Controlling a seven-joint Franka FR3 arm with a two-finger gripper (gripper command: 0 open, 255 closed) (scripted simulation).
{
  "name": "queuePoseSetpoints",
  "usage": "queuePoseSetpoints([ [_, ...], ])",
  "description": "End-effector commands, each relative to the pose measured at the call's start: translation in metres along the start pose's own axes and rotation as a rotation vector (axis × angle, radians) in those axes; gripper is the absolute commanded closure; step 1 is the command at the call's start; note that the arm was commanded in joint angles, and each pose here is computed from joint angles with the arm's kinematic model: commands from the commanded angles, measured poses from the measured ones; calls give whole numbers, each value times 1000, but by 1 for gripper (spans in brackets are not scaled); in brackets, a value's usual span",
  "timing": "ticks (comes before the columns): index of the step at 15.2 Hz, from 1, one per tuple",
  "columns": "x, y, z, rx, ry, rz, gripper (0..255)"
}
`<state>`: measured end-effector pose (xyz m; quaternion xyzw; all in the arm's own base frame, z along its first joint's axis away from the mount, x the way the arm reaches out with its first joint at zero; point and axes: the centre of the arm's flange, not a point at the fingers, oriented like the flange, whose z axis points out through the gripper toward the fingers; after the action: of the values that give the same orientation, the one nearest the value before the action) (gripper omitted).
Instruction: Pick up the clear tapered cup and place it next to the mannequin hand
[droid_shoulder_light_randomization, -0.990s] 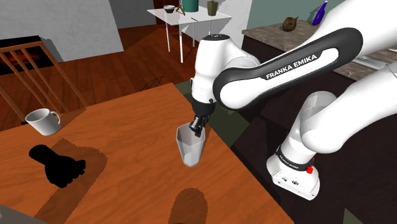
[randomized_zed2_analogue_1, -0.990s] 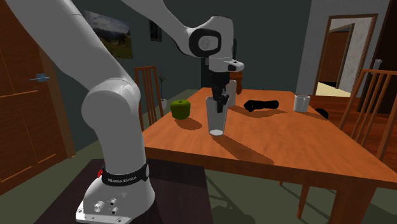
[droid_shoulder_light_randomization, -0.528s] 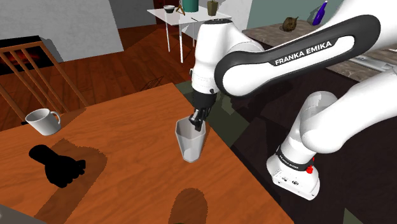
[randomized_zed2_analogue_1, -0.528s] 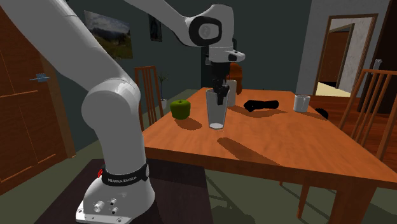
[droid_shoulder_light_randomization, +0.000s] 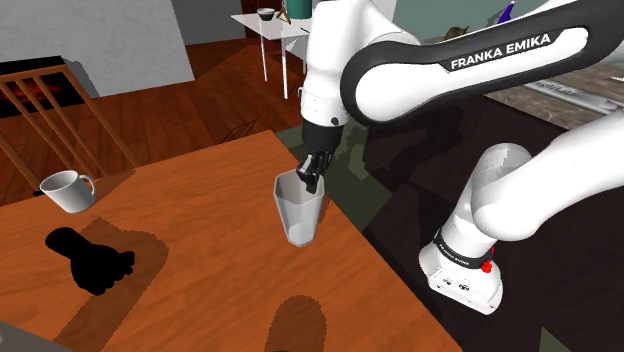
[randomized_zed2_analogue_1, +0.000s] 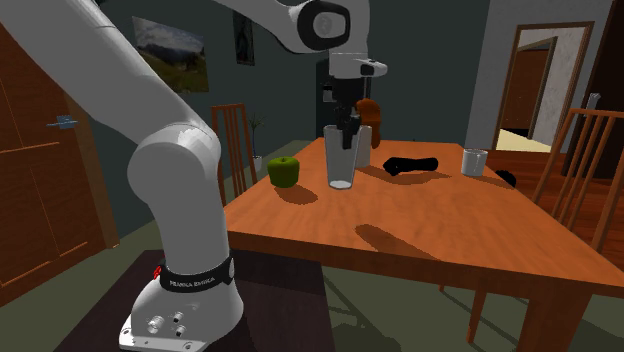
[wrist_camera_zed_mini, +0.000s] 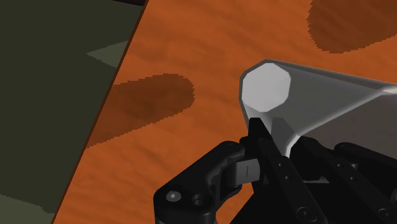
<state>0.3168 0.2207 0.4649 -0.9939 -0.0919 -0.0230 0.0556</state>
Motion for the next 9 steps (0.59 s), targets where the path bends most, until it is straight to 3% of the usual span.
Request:
queuePoseSetpoints([
  [1, 1, -1, -10, 0, 0, 0, 255],
  [9, 3, -6, -52, 0, 0, 0, 255],
])
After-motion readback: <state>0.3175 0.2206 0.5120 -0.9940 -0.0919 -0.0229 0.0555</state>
